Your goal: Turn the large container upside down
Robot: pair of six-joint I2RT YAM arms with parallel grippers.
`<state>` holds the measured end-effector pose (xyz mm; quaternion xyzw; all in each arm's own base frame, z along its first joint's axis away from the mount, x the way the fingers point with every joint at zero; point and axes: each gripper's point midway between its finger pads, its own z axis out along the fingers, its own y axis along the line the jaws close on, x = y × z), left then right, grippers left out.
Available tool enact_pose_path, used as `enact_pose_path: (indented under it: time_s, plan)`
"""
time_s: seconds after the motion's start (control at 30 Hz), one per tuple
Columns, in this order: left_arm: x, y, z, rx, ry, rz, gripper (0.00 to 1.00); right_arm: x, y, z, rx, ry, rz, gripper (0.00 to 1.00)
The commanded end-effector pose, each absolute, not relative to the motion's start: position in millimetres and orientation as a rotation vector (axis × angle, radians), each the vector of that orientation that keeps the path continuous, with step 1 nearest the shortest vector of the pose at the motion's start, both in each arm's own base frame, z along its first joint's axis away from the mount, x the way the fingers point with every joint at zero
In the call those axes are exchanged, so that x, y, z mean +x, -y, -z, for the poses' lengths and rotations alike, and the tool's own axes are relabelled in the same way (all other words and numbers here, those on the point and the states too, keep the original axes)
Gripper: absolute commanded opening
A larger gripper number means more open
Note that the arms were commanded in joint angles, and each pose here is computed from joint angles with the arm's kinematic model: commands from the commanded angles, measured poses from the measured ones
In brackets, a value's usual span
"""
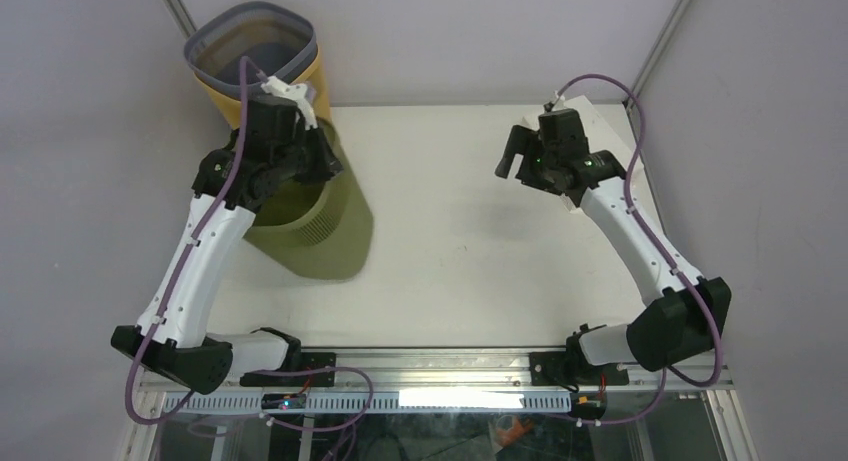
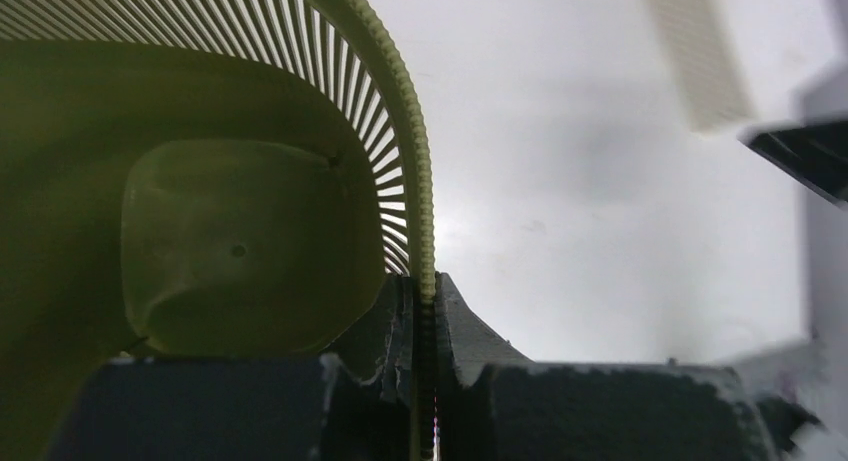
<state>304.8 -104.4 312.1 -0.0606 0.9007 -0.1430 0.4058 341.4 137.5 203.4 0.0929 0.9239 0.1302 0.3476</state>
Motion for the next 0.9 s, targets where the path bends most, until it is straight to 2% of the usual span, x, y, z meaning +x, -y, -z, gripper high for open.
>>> enact_pose_path:
  time_s: [0.0, 0.23, 0.4, 0.63, 0.87]
  plan:
    - [291.6, 218.5, -388.3, 0.007, -2.072, 0.918, 0.00, 344.5, -117.6, -271.4, 0.290, -2.220, -0.400, 0.92]
    - [293.0, 306.1, -412.6, 0.156, -1.971, 1.193, 0.00, 314.9, -104.6, -347.9, 0.281, -2.056, -0.490, 0.92]
    - [293.4, 351.8, -427.6, 0.229, -1.886, 1.382, 0.00, 296.9, -85.8, -389.7, 0.291, -1.917, -0.445, 0.92]
    - [269.3, 371.3, -455.3, 0.245, -1.662, 1.769, 0.00, 292.7, -71.1, -392.1, 0.324, -1.915, -0.363, 0.92]
    - [271.3, 363.3, -444.4, 0.222, -1.650, 1.745, 0.00, 286.7, -62.4, -376.1, 0.352, -1.962, -0.305, 0.92]
